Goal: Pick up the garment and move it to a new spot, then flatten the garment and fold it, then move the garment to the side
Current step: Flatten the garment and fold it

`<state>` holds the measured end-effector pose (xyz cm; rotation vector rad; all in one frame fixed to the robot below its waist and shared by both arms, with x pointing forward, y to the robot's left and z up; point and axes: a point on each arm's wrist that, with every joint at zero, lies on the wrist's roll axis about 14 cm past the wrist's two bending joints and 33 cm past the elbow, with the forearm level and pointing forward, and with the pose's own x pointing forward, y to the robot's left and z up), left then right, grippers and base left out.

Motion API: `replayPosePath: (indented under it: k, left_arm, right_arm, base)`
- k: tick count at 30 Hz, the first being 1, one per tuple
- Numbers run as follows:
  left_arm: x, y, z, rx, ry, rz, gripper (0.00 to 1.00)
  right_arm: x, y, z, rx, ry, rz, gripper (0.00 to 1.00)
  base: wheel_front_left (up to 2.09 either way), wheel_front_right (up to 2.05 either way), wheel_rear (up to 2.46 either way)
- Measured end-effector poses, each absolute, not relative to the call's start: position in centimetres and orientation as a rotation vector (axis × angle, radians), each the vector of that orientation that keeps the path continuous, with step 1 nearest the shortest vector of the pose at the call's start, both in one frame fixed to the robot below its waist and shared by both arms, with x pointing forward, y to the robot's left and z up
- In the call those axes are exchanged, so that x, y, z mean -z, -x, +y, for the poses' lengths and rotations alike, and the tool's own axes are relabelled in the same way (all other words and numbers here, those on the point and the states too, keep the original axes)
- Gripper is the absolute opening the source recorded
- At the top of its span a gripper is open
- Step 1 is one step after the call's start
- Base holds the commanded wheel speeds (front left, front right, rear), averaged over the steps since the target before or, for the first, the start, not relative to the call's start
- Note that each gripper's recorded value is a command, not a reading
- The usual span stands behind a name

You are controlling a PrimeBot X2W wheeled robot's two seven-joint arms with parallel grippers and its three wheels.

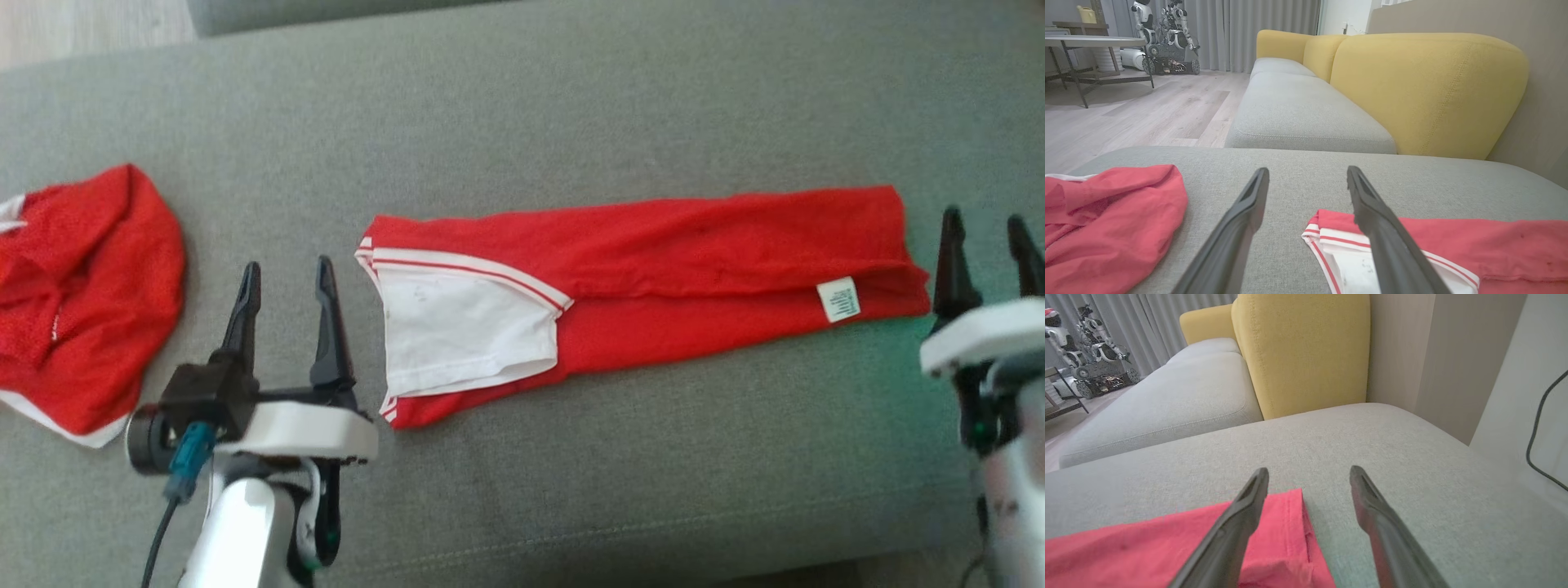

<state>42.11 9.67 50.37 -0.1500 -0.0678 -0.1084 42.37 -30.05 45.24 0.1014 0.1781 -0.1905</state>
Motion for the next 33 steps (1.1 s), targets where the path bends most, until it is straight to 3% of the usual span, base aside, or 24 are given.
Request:
replayPosePath:
  k: [8, 19, 20, 21, 22, 28, 33]
  left_arm:
    - [-49.6, -43.7, 9.2, 0.112, 0.155, -0.056, 1.00]
    - [-48.6, -44.4, 9.9, 0.088, 0.149, -0.037, 1.00]
    - [-48.7, -44.4, 9.9, 0.089, 0.148, -0.039, 1.00]
    - [-48.8, -44.4, 9.8, 0.091, 0.143, -0.043, 1.00]
    - [-48.9, -44.5, 9.8, 0.093, 0.141, -0.046, 1.00]
    - [-50.0, -44.7, 9.5, 0.100, 0.142, -0.077, 1.00]
    - [-50.5, -44.6, 9.3, 0.106, 0.143, -0.087, 1.00]
  right_arm:
    - [-40.5, -43.8, -31.1, 0.228, -0.129, 0.379, 1.00]
    - [-35.5, -43.7, -28.3, 0.170, -0.167, 0.596, 1.00]
    - [-35.5, -43.6, -28.3, 0.169, -0.169, 0.603, 0.93]
    - [-35.5, -43.7, -28.4, 0.169, -0.171, 0.610, 0.31]
    - [-35.6, -43.7, -28.5, 0.167, -0.168, 0.610, 0.00]
    - [-36.1, -42.8, -30.3, 0.204, -0.160, 0.607, 0.00]
    - [-38.7, -42.4, -35.7, 0.313, -0.095, 0.531, 0.00]
  base:
    - [0.00, 0.00, 0.00]
    - [0.00, 0.00, 0.00]
    - [0.00, 0.00, 0.00]
    - [0.00, 0.00, 0.00]
    - [0.00, 0.00, 0.00]
    - [0.00, 0.00, 0.00]
    - [0.00, 0.00, 0.00]
